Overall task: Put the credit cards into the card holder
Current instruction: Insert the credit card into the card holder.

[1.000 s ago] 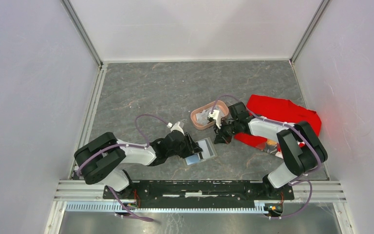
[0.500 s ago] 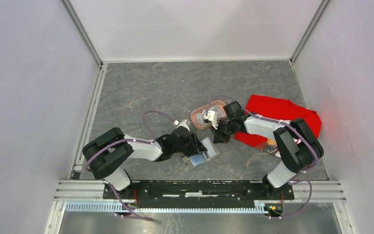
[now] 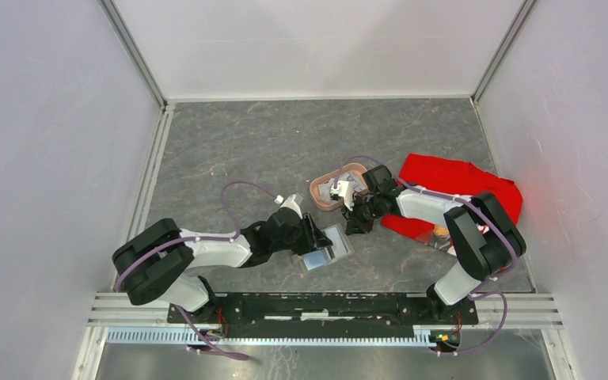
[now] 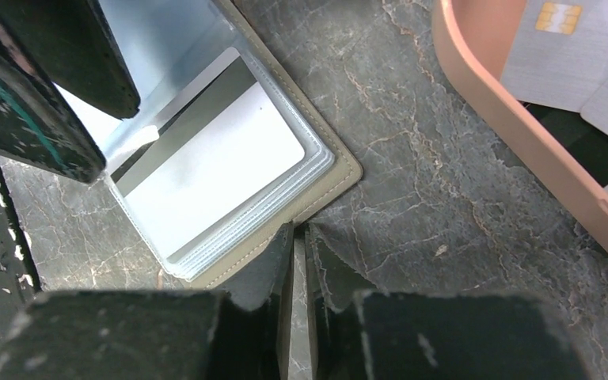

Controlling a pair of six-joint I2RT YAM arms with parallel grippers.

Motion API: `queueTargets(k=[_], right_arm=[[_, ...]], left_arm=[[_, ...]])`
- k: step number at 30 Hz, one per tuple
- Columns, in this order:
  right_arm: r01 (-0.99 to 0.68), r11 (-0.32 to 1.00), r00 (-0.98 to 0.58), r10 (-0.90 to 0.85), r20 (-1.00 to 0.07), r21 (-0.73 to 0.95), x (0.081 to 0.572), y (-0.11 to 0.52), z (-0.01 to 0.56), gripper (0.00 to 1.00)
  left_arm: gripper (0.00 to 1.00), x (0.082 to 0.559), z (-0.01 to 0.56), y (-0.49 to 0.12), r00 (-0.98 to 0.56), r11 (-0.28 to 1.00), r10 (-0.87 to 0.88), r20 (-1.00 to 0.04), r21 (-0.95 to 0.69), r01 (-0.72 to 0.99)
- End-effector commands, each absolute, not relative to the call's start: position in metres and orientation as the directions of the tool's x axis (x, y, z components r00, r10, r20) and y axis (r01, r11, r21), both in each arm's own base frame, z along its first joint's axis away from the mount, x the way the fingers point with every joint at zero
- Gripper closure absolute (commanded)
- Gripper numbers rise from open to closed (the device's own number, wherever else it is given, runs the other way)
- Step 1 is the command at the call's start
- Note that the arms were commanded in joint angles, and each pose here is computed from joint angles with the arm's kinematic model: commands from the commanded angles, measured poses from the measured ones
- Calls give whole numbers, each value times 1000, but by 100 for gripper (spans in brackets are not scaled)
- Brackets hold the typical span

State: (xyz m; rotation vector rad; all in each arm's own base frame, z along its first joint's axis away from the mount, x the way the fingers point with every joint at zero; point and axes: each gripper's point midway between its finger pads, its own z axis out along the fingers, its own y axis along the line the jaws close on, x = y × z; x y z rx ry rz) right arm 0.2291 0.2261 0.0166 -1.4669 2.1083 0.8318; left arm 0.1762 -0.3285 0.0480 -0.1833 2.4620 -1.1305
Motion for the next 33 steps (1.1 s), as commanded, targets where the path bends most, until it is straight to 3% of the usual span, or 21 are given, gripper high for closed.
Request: queueTargets(k=[1, 9, 17, 25, 33], right_arm=[[-947, 227, -321, -648, -690, 227, 228, 232, 29, 83], [-943, 230, -332, -635, -697, 240, 228, 231, 30, 83], [-940, 233, -341, -634, -694, 249, 226, 231, 29, 83], [-937, 229, -350, -634, -690, 265, 223, 232, 26, 83], [-937, 226, -349, -630, -694, 267, 223, 232, 29, 82]], left_arm=[[55, 178, 64, -322, -875, 637, -313, -368, -765, 94], [58, 174, 67, -317, -874, 618, -336, -352, -782, 77], [59, 173, 40, -324, -899, 682, -305, -314, -731, 24], [67, 168, 45, -354, -917, 640, -264, -300, -766, 66], [67, 171, 53, -363, -914, 633, -247, -321, -768, 98]])
